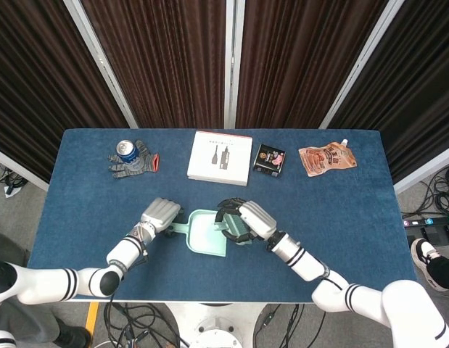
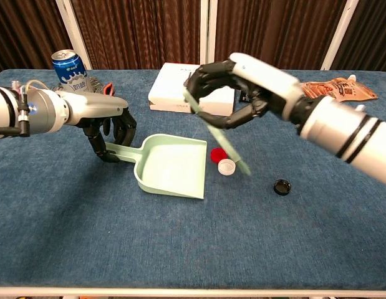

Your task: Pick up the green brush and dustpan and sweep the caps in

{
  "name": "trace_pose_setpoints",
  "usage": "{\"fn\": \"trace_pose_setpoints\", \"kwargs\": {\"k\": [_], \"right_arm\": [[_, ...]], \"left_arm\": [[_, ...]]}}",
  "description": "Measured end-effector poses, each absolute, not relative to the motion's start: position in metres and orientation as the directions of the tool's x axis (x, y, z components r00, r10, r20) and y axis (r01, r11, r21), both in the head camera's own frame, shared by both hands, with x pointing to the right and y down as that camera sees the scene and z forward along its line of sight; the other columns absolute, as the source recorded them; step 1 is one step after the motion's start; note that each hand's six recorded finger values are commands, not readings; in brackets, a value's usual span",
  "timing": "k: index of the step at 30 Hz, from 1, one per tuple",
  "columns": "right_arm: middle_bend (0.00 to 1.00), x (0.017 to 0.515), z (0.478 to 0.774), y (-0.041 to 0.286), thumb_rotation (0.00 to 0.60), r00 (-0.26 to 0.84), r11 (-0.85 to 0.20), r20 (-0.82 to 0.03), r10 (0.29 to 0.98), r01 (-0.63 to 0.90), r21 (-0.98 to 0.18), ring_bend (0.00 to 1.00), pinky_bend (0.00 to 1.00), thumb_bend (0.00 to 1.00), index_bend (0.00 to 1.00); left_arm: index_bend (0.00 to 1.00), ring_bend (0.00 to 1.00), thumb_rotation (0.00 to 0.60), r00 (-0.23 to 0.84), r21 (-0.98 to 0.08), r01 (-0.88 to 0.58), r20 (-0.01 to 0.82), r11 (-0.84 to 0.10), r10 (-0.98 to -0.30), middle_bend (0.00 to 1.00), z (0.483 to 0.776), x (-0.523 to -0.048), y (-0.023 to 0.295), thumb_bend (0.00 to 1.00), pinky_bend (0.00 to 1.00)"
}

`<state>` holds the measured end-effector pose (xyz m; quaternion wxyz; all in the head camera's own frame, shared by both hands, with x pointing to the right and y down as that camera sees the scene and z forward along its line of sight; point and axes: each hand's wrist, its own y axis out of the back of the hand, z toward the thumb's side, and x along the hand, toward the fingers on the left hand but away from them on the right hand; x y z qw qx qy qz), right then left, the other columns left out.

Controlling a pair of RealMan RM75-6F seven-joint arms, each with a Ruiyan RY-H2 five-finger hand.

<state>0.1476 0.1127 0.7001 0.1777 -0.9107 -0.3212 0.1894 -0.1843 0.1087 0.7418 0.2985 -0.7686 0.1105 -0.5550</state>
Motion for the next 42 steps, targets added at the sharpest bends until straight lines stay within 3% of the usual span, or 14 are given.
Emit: {"fn": "trace_pose_setpoints", "kwargs": {"k": [8,15,27,42], "right_arm": [[0.56,0.207,0.686,0.129,0.6,0.663,-0.715,-0.316,0.679,0.5,-0.488,0.24,0.23,0.56,0.65],[0.56,0.235,0.693,0.161,0.6,0.588,-0.702,-0.395,0.706,0.504,-0.503,0.24,0.21,0.58,0.66],[0.56,0.193,0.715,0.154,0.6,0.586,-0.668,-0.341,0.735,0.539,-0.513,0.24,0.2,0.59,0.66],[0.56,0.132,0.725,0.137,0.6,0.597,-0.645,-0.262,0.758,0.63,-0.432,0.24,0.19,0.61,0.66]], "left_arm": [[0.54,0.35,0.6,0.352,-0.593,0.165,0.782,-0.788,-0.515,0.55,0.738,-0.183,0.105,0.29,0.35],[0.54,0.35,0.6,0.354,-0.601,0.185,0.779,-0.777,-0.518,0.55,0.737,-0.179,0.108,0.29,0.35],[0.54,0.35,0.6,0.352,-0.607,0.18,0.774,-0.774,-0.526,0.55,0.736,-0.174,0.107,0.29,0.35],[0.54,0.35,0.6,0.365,-0.589,0.152,0.78,-0.794,-0.509,0.55,0.739,-0.164,0.108,0.29,0.35]]}}
